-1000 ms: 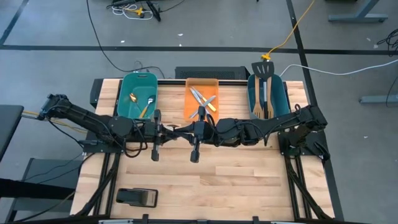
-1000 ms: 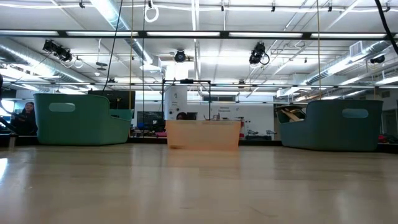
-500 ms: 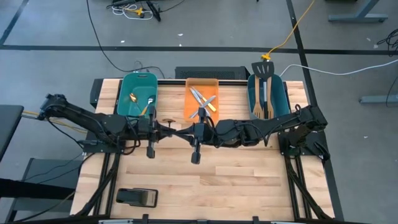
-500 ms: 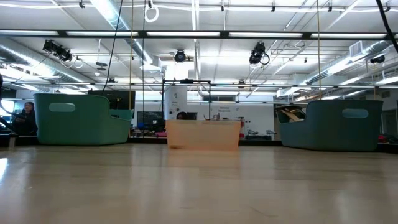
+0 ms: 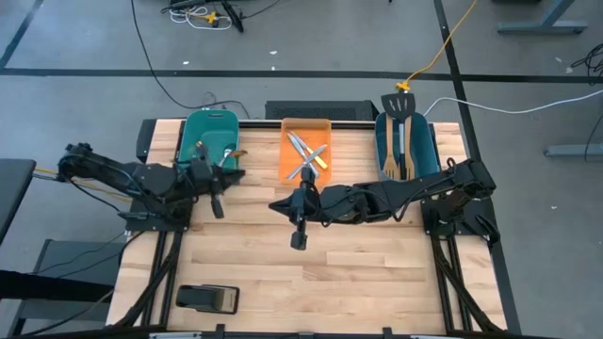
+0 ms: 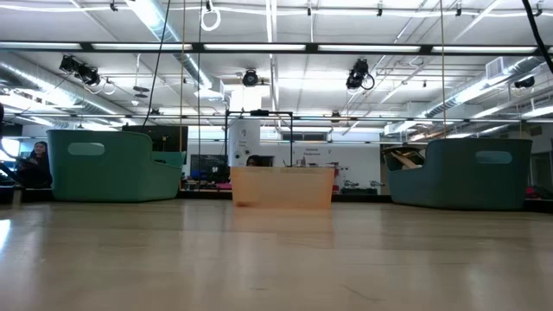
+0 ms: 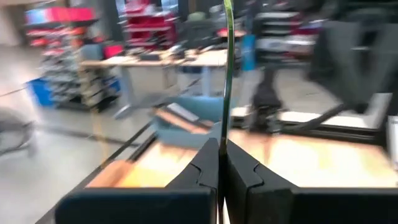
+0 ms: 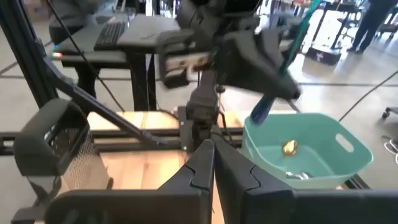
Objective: Pick & Place Kitchen Items
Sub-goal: Put the blue spoon into the green bin, then return to home position
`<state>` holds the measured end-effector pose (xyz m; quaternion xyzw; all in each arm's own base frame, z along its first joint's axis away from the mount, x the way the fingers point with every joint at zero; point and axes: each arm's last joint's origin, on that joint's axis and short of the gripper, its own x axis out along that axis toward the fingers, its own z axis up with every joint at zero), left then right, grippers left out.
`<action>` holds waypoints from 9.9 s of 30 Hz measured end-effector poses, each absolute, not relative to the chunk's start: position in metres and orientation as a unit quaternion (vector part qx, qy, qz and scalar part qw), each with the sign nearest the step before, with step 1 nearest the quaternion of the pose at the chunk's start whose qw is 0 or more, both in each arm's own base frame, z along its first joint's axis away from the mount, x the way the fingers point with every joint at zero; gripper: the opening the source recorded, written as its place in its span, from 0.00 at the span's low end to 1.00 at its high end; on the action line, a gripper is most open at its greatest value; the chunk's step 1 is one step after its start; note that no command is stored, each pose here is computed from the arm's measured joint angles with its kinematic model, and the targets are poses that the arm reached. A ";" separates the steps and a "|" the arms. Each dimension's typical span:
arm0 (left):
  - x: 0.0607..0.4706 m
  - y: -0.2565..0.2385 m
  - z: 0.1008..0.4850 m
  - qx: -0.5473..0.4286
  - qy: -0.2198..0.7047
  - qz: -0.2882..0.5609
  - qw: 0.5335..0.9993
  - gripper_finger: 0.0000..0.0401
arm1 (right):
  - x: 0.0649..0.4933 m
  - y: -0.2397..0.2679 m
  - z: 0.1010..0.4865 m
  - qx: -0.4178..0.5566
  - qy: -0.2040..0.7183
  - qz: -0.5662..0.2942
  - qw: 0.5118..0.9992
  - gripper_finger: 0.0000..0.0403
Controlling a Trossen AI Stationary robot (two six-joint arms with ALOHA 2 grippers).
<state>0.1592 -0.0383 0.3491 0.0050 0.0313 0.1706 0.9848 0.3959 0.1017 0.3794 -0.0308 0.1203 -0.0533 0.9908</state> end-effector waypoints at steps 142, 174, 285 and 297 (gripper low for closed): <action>0.127 0.059 0.217 -0.174 0.238 0.378 0.878 0.07 | 0.379 0.123 0.350 -0.034 0.249 -0.065 0.966 0.05; 0.130 -0.074 0.208 0.044 0.076 -0.030 0.996 0.04 | 0.281 0.120 0.266 0.055 -0.033 -0.045 0.997 0.05; 0.100 -0.004 0.199 -0.059 -0.165 0.097 0.980 0.03 | 0.155 0.054 0.159 0.091 -0.093 -0.118 0.984 0.05; 0.097 -0.003 0.201 -0.062 -0.179 0.096 0.977 0.03 | 0.155 0.054 0.159 0.091 -0.093 -0.118 0.984 0.05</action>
